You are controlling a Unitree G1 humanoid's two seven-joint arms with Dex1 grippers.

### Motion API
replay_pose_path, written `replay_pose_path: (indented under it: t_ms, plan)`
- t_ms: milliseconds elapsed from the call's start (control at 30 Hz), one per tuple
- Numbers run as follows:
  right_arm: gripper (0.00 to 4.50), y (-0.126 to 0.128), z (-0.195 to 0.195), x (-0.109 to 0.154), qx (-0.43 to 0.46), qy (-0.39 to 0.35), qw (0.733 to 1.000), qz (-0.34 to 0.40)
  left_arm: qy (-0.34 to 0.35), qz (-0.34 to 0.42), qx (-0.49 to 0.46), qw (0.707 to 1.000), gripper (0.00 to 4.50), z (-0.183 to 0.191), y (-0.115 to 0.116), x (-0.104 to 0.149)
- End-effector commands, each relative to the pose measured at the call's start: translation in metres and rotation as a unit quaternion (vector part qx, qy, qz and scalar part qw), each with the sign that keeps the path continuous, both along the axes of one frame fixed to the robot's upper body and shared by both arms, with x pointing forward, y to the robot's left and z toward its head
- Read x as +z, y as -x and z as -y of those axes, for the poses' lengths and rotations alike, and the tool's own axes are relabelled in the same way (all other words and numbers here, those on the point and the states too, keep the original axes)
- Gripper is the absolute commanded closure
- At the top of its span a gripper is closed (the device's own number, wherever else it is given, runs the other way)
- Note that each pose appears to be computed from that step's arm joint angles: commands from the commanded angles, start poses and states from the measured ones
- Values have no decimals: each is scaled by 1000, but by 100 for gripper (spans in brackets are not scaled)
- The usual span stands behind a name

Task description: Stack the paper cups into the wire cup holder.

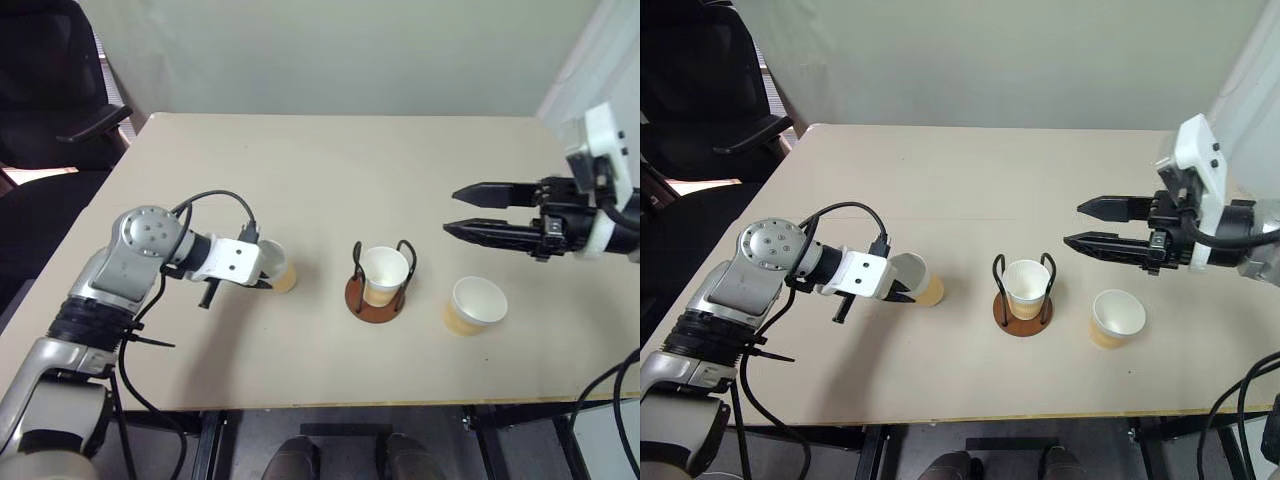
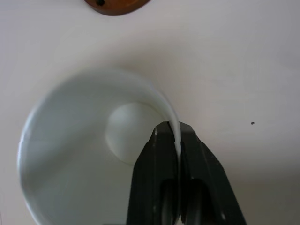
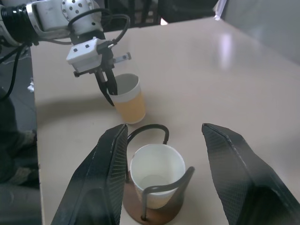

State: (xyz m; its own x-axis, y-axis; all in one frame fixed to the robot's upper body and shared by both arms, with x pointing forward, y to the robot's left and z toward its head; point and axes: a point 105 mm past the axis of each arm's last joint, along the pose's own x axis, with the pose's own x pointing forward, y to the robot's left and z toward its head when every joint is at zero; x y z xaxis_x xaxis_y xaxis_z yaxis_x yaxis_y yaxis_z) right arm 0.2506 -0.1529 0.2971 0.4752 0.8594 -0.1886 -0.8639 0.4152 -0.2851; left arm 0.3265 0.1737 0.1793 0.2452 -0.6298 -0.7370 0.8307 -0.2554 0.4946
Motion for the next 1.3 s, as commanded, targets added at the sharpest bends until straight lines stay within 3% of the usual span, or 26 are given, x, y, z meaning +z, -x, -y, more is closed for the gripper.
replay_pose_path:
  t_ms: [33,267,600,833,1300]
  plan:
    - [190,16,7,10,3,0,998,55,31,11,-29,999,449,15,7,43]
    - [190,38,24,1,7,-6,999,39,74,-27,-92,993,449,45,31,93]
    - [190,54,32,4,-8,18,999,25,92,-54,-199,974,449,93,45,130]
    - [190,61,33,2,-34,17,999,32,66,-31,-243,967,449,127,23,121]
    - [190,68,31,2,-62,20,997,34,-2,0,-303,953,449,159,2,65]
